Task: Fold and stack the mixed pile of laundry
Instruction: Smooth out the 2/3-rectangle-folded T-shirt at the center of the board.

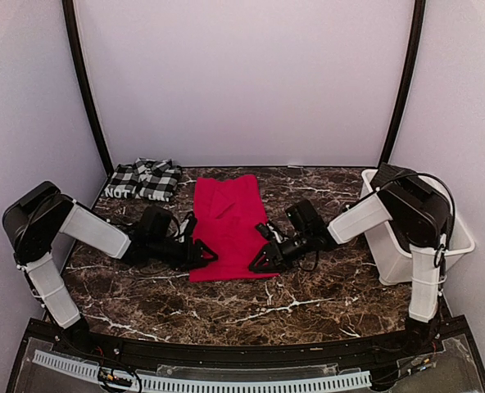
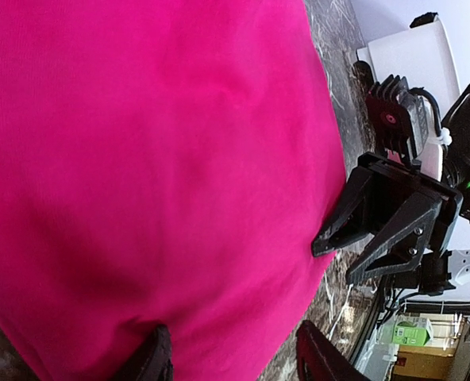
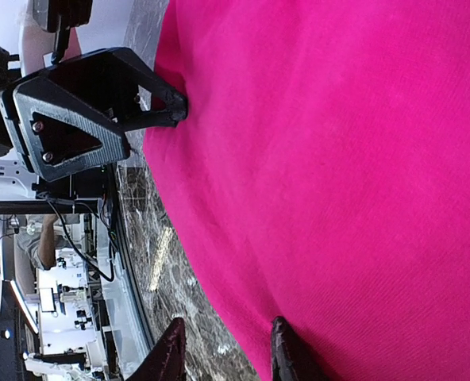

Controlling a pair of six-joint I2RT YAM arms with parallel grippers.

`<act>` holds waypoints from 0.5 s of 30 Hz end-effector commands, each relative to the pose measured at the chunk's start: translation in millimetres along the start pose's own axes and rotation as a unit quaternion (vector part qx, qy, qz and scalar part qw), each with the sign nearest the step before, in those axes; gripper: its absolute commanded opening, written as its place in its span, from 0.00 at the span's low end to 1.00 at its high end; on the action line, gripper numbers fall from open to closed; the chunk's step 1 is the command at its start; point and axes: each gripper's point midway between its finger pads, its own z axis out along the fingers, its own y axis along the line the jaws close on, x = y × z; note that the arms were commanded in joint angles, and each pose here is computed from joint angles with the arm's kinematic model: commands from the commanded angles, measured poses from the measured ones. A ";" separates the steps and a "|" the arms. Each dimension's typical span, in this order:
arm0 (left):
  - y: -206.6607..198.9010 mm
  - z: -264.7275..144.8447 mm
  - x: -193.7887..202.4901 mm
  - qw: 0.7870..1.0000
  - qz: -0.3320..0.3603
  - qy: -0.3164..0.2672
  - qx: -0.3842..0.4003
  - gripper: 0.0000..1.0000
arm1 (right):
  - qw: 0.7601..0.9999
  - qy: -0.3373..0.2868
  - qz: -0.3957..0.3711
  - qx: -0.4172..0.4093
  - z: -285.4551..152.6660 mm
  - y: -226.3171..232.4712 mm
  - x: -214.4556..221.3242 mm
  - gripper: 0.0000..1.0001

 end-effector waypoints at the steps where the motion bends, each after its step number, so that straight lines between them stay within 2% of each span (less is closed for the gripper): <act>1: 9.2 -15.9 32.8 0.999 -0.021 0.017 -0.035 0.53 | 1.000 0.011 0.018 0.019 -6.7 5.6 37.1 0.34; 8: -5.7 -58.0 43.8 0.999 -0.015 -0.007 -0.034 0.52 | 0.999 -0.024 -0.036 0.018 -38.5 54.5 40.2 0.34; 12: 10.6 -69.4 66.3 0.998 -0.036 0.004 -0.055 0.52 | 0.995 -0.014 -0.031 0.090 -48.7 30.0 46.5 0.34; 15: 18.8 -72.3 77.2 0.997 -0.053 0.006 -0.058 0.50 | 0.994 -0.011 -0.008 0.109 -51.9 6.9 48.1 0.33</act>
